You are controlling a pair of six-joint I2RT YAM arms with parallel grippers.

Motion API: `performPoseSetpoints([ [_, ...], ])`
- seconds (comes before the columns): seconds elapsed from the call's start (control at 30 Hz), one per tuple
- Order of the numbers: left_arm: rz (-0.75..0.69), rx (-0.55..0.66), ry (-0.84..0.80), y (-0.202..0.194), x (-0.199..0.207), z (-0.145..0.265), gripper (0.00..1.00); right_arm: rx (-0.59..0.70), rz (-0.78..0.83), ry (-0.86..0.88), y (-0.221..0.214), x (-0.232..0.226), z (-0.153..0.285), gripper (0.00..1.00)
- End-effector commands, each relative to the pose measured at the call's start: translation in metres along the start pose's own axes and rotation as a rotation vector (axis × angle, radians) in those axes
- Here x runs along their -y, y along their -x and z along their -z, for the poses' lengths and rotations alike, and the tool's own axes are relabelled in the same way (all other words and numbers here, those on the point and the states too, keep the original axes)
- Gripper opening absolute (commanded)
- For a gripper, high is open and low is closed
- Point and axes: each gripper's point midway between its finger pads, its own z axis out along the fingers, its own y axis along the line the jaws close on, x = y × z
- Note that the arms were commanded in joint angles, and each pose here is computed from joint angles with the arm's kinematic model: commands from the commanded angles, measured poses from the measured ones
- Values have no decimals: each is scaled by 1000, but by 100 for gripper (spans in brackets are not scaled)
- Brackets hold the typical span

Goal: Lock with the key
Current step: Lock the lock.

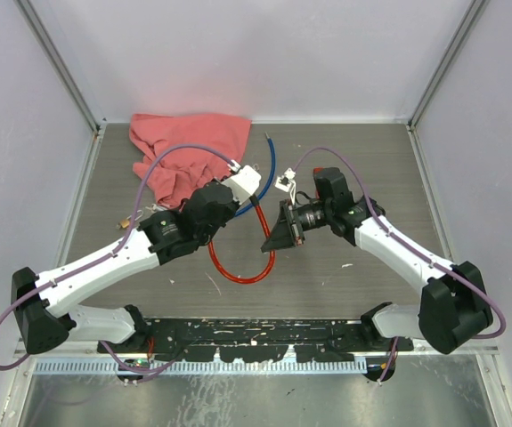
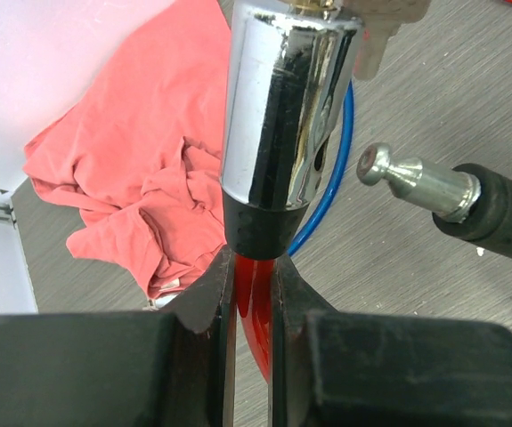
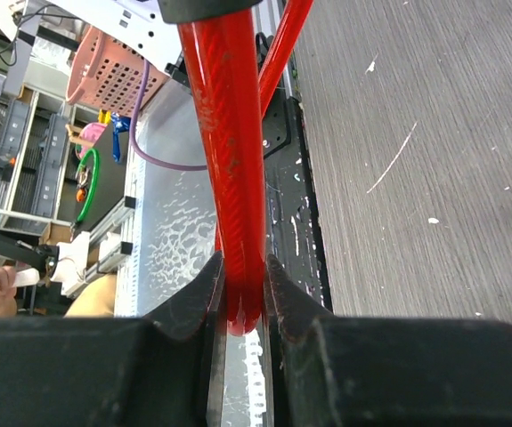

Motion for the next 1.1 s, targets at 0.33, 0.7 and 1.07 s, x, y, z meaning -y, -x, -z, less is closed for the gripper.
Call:
performPoseSetpoints([
  [0.33,83,102,2,27,-1,0,0,-2,43,142,10,-38,-1,1],
  [0.7,72,106,-21,26,5,2,0,-11,-6,142,8,-31,-4,1],
  [1.07,78,104,-4,23,2,3,0,-14,-21,138,3,-28,-5,1],
])
